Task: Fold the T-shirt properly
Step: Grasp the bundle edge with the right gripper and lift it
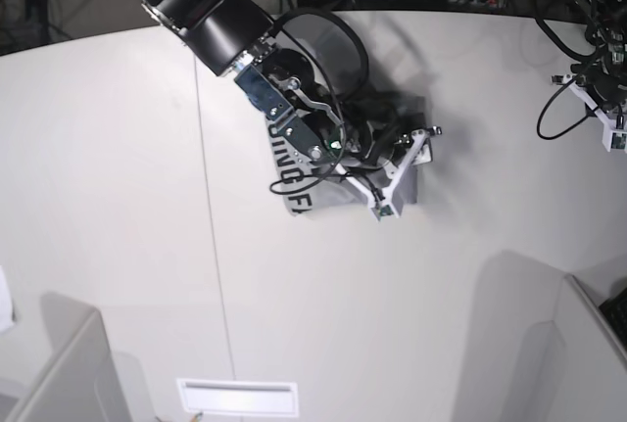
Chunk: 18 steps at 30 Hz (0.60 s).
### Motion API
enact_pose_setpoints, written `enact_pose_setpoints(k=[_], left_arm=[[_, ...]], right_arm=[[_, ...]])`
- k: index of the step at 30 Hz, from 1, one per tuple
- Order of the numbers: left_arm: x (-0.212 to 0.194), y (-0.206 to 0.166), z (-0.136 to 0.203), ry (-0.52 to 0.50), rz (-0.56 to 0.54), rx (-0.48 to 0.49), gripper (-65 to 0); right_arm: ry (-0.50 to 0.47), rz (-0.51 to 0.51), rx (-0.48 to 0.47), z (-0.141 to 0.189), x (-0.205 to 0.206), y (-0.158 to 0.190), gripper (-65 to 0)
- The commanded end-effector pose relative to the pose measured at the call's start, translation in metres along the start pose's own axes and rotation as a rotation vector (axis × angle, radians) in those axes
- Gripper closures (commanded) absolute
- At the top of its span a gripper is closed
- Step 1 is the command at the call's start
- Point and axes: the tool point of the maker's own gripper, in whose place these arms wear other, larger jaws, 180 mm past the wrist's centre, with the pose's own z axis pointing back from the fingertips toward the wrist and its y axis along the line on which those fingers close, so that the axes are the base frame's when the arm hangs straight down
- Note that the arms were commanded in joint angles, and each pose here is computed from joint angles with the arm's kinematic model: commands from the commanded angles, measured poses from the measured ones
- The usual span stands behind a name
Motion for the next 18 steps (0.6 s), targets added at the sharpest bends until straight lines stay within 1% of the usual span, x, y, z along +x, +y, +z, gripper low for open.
enact_pose_setpoints(k=[1, 3, 6, 7, 9, 11, 14, 15, 16, 18], left_arm=[[0.009, 0.007, 0.005, -0.031, -0.018, 0.016, 0.0], [0.007, 0.007, 0.004, -0.025, -0.017, 0.014, 0.0], [0.006, 0.004, 0.002, -0.020, -0.019, 0.006, 0.0], [0.005, 0.004, 0.002, -0.019, -0.016, 0.004, 0.0], [0.006, 0.004, 0.002, -0.020, -0.015, 0.004, 0.0], [0.007, 0.004, 0.002, -0.022, -0.015, 0.004, 0.0], [0.007, 0.004, 0.002, -0.022, -0.015, 0.004, 0.0], [0.006, 0.005, 0.002, -0.022, -0.013, 0.006, 0.0], [0.006, 0.006, 0.003, -0.024, -0.009, 0.010, 0.0], [0.004, 0.008, 0.003, -0.017, -0.012, 0.013, 0.0]], right_arm=[[-0.074, 0.037, 0.025, 0.006, 0.028, 0.012, -39.5], [-0.085, 0.078, 0.039, 0.006, 0.029, 0.024, -39.5], [-0.098, 0.183, 0.065, 0.011, 0.033, 0.048, -39.5], [-0.104, 0.204, 0.074, 0.013, 0.034, 0.053, -39.5], [-0.141, 0.204, 0.083, 0.023, 0.045, 0.060, -39.5], [-0.153, 0.170, 0.070, 0.034, 0.050, 0.062, -39.5], [-0.174, 0.164, 0.046, 0.058, 0.056, 0.052, -38.7], [-0.183, 0.152, 0.029, 0.066, 0.056, 0.044, -36.0], [-0.194, 0.128, -0.003, 0.074, 0.058, 0.029, -31.1], [-0.220, 0.053, -0.055, 0.087, 0.059, -0.001, -15.6]])
